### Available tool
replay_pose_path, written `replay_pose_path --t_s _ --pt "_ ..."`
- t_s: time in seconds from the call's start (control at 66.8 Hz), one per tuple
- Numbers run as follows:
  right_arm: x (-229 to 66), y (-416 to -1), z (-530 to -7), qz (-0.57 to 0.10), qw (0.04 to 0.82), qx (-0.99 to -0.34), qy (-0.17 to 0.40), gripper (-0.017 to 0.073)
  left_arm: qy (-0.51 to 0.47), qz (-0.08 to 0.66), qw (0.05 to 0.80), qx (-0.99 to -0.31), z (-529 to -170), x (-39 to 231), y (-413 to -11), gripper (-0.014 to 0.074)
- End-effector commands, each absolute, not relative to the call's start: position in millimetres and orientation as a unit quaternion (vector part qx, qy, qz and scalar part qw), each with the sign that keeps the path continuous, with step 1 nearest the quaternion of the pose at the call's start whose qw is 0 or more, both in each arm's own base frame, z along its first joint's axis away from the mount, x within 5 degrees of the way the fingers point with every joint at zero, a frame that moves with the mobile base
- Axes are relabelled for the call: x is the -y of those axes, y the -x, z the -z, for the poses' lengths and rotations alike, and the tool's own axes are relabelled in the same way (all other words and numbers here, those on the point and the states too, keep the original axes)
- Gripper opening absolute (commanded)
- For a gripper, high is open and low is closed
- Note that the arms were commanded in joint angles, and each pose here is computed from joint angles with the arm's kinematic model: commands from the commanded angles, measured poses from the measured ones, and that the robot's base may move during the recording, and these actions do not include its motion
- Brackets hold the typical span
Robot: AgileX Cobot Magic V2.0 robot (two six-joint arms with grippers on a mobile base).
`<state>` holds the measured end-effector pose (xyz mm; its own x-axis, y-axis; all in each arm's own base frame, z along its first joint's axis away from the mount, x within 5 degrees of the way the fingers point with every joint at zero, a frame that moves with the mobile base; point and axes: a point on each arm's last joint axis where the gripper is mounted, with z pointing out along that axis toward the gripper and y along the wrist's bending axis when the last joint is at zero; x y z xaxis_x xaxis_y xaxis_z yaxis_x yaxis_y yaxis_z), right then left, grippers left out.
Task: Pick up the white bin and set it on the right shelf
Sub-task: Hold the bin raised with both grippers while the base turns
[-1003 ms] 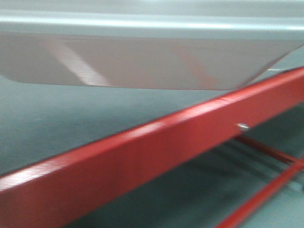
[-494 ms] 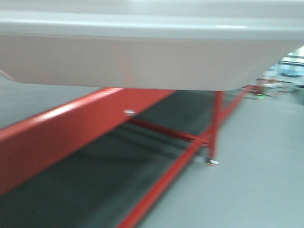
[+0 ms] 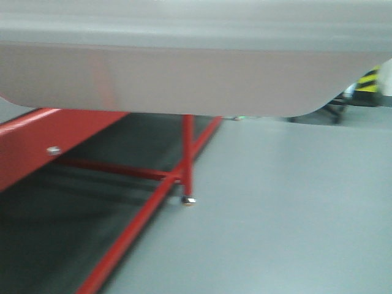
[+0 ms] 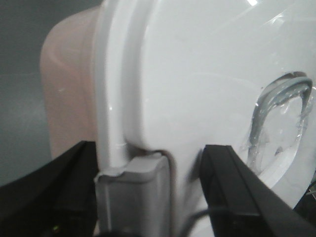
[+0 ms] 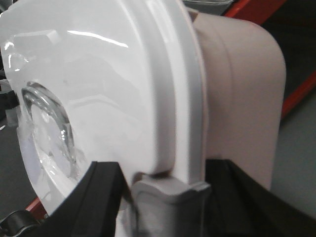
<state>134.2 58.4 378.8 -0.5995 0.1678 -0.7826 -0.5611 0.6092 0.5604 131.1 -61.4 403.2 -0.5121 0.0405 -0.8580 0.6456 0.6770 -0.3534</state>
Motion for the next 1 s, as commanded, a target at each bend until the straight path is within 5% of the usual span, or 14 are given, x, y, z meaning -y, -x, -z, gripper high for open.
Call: replay_pose_path --t_s 0.0,0.988 --pt "-71.7 -113.9 -401.1 -0.520 0.408 -0.730 0.174 0.0402 -0.264 0.450 0.412 -0.747 -422.1 77.5 -107.0 0.0280" --pt "-76.1 -81.2 -411.3 -0.503 0.449 -0.709 0.206 0.0402 -0.264 0.450 0.412 -0.747 -422.1 77.5 -107.0 0.0280"
